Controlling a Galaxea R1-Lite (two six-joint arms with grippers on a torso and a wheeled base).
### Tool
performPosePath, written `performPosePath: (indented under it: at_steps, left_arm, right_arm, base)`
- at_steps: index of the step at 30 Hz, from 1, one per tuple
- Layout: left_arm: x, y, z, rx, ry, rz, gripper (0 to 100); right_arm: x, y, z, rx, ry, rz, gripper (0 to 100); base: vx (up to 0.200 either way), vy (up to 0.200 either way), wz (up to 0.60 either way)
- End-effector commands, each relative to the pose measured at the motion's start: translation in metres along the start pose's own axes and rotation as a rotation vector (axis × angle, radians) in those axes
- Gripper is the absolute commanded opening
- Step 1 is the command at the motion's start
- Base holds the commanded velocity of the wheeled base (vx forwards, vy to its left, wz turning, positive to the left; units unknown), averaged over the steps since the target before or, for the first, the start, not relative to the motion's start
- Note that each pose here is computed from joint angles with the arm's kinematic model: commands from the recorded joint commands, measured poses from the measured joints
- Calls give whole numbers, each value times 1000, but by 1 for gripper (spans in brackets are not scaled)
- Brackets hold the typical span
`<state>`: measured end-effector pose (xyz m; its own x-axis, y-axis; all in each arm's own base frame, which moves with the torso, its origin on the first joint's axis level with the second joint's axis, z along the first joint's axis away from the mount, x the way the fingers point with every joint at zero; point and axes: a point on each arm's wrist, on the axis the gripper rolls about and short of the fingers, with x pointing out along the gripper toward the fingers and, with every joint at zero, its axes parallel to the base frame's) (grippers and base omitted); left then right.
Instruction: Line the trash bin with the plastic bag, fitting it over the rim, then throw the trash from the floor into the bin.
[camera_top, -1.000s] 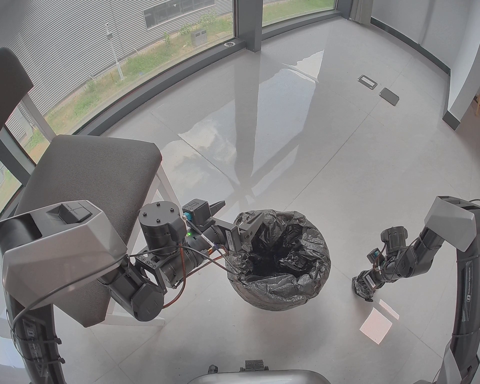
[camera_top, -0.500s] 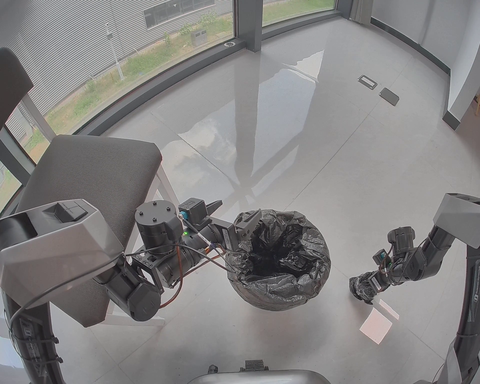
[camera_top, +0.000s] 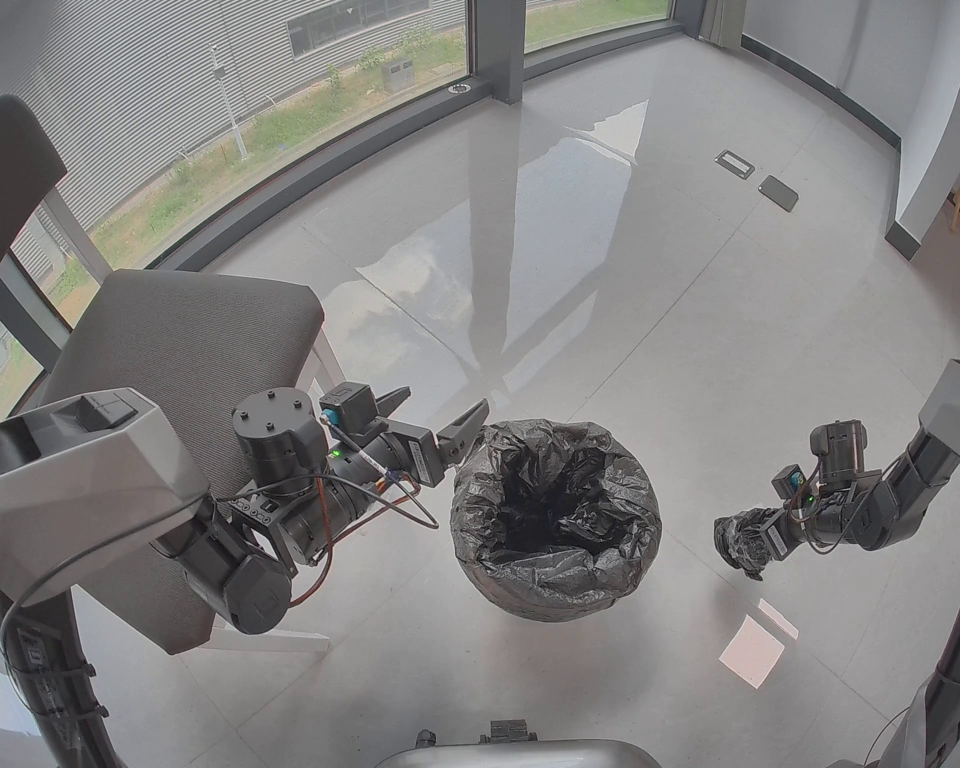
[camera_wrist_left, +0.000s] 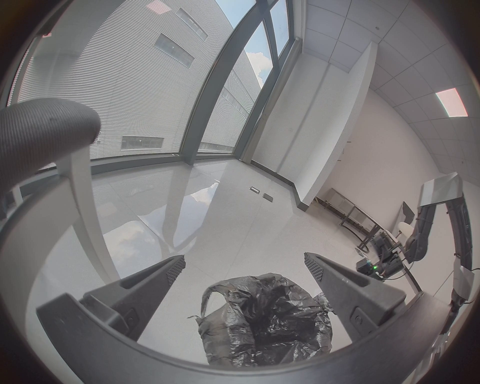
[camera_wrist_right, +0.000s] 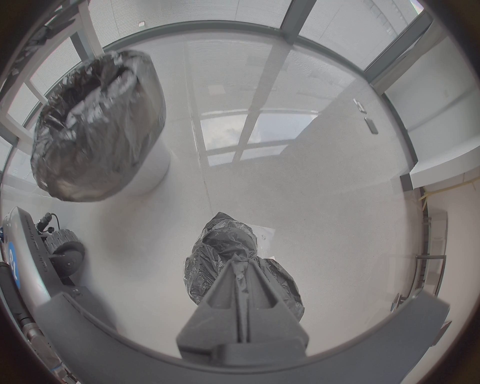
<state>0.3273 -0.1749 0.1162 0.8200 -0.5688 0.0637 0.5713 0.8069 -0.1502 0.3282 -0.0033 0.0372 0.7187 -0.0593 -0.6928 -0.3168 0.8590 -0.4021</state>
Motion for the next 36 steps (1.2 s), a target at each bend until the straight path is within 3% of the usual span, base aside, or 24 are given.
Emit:
performPosePath:
  at_steps: [1,6,18,29,36]
  left_arm:
    - [-7,9,14,7,-33,35,100]
    - [-11,9,17,9,-41,54,100]
    - [-18,17,23,17,-57,90,100]
    - [-19,15,21,17,-49,87,100]
    - [-18,14,17,11,-43,94,100]
  right_arm:
    - [-46,1,31,-35,-150,-37,0]
    - [-78,12,60,-86,-287,-37,0]
    - [-117,48,110,-207,-490,30,0]
    - [-123,81,134,-270,-553,109,0]
    - [-119,116,145,-323,-572,189,0]
  base:
    - [0,0,0]
    - [0,0,0]
    - [0,0,0]
    - [0,0,0]
    - [0,0,0]
